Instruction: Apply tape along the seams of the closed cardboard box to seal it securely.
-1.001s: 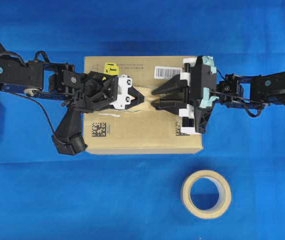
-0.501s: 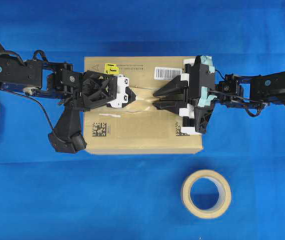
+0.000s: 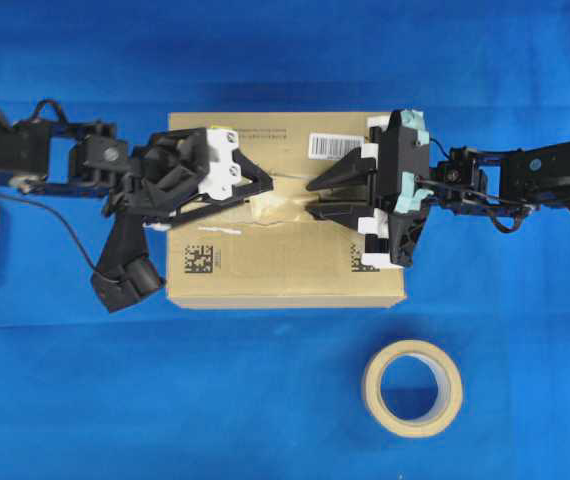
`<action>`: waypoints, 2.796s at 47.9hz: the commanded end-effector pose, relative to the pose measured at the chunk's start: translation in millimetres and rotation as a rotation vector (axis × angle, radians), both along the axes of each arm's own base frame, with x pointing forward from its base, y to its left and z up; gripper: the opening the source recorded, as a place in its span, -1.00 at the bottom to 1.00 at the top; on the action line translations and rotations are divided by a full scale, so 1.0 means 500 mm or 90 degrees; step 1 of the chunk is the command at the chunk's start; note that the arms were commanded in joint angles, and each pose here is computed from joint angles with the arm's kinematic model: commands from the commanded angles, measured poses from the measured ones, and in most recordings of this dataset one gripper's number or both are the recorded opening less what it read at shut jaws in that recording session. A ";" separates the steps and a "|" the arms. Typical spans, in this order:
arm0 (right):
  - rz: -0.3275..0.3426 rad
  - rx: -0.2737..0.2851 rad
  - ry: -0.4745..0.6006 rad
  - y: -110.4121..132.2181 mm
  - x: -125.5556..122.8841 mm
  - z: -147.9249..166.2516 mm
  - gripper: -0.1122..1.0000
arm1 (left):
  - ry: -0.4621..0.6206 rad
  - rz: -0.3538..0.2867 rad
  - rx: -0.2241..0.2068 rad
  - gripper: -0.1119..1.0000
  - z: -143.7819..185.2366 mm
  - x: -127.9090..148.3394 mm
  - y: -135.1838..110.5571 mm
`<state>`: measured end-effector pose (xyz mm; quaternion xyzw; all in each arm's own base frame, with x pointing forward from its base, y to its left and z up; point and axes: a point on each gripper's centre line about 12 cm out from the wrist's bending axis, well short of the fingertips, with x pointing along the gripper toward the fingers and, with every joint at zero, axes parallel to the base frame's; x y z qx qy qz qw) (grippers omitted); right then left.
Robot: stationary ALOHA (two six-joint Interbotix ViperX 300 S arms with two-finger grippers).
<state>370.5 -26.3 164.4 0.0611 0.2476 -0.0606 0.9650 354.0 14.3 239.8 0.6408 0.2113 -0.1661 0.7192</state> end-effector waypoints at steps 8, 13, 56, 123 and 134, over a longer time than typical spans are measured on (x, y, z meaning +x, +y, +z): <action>0.002 -0.002 -0.017 0.001 0.001 0.024 0.10 | -0.113 0.115 -0.229 0.40 0.048 -0.010 -0.004; 0.008 -0.010 -0.045 0.004 -0.004 0.057 0.10 | -0.119 0.158 -0.320 0.39 0.049 -0.010 -0.004; 0.003 -0.054 -0.164 -0.023 0.069 0.133 -0.82 | -0.157 0.273 -0.563 -0.81 -0.011 0.049 0.008; -0.007 0.023 -0.013 0.020 -0.005 -0.004 -0.82 | -0.065 0.519 -0.757 -0.81 -0.208 -0.081 0.055; 0.002 0.006 -0.095 0.020 -0.003 0.088 -0.82 | -0.136 0.415 -0.767 -0.81 -0.103 -0.046 0.026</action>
